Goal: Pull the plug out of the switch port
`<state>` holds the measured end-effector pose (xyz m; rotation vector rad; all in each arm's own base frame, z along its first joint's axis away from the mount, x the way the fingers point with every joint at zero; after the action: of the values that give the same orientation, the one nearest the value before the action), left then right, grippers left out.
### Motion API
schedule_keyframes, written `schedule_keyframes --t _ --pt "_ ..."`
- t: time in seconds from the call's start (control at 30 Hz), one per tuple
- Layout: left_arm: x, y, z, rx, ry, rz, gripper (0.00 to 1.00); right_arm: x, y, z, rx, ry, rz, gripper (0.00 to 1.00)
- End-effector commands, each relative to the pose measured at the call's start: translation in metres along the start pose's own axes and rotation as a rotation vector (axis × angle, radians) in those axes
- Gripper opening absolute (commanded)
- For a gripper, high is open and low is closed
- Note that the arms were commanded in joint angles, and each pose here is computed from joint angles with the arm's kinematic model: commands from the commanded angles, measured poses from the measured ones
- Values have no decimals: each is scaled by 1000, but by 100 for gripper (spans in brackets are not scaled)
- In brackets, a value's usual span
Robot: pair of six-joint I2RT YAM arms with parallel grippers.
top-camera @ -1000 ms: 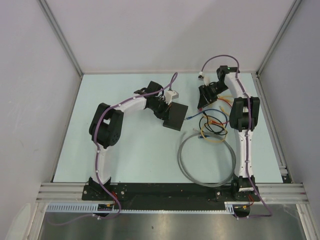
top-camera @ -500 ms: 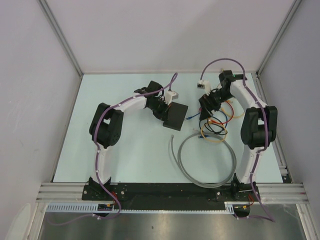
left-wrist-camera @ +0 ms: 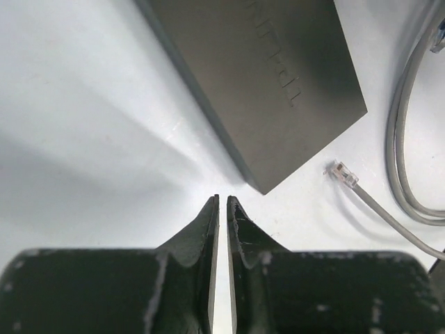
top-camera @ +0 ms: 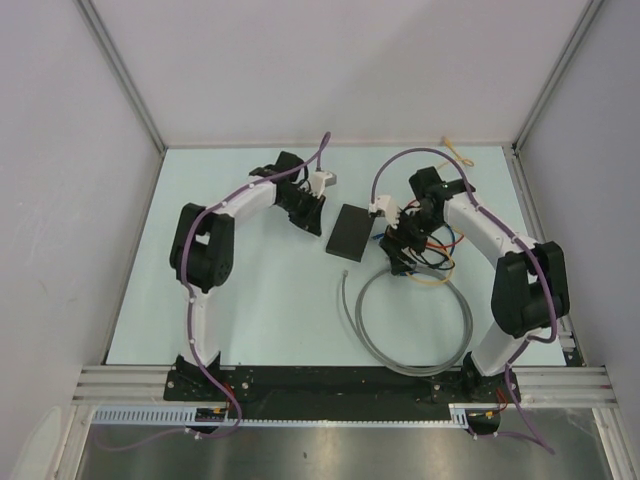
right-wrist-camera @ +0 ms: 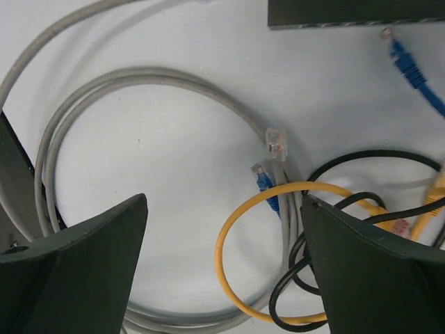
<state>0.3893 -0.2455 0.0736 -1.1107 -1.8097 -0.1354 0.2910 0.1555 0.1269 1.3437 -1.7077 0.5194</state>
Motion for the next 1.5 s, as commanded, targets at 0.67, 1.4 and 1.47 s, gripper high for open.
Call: schedule_keyframes --t 0.67,1.4,1.47 --pt "33 -8 6 36 -57 1 15 12 -205 81 -296 308 569 0" --pt "29 -13 -15 -13 -129 80 15 14 -40 105 -268 366 80 93" --pt "26 -13 -16 -13 -132 95 13 21 -50 127 -323 417 106 83"
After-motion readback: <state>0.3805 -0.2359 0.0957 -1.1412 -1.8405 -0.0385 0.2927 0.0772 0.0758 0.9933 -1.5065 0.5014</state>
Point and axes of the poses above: each gripper's point midway between its finger pads, its own x axis back along the fingers, its own y axis along the line the jaws close on, z = x × y, the point moved 2 cm from there along x, back along the fingers, and after that the axes turned 1 degree about -x, right-handed, at the moved point
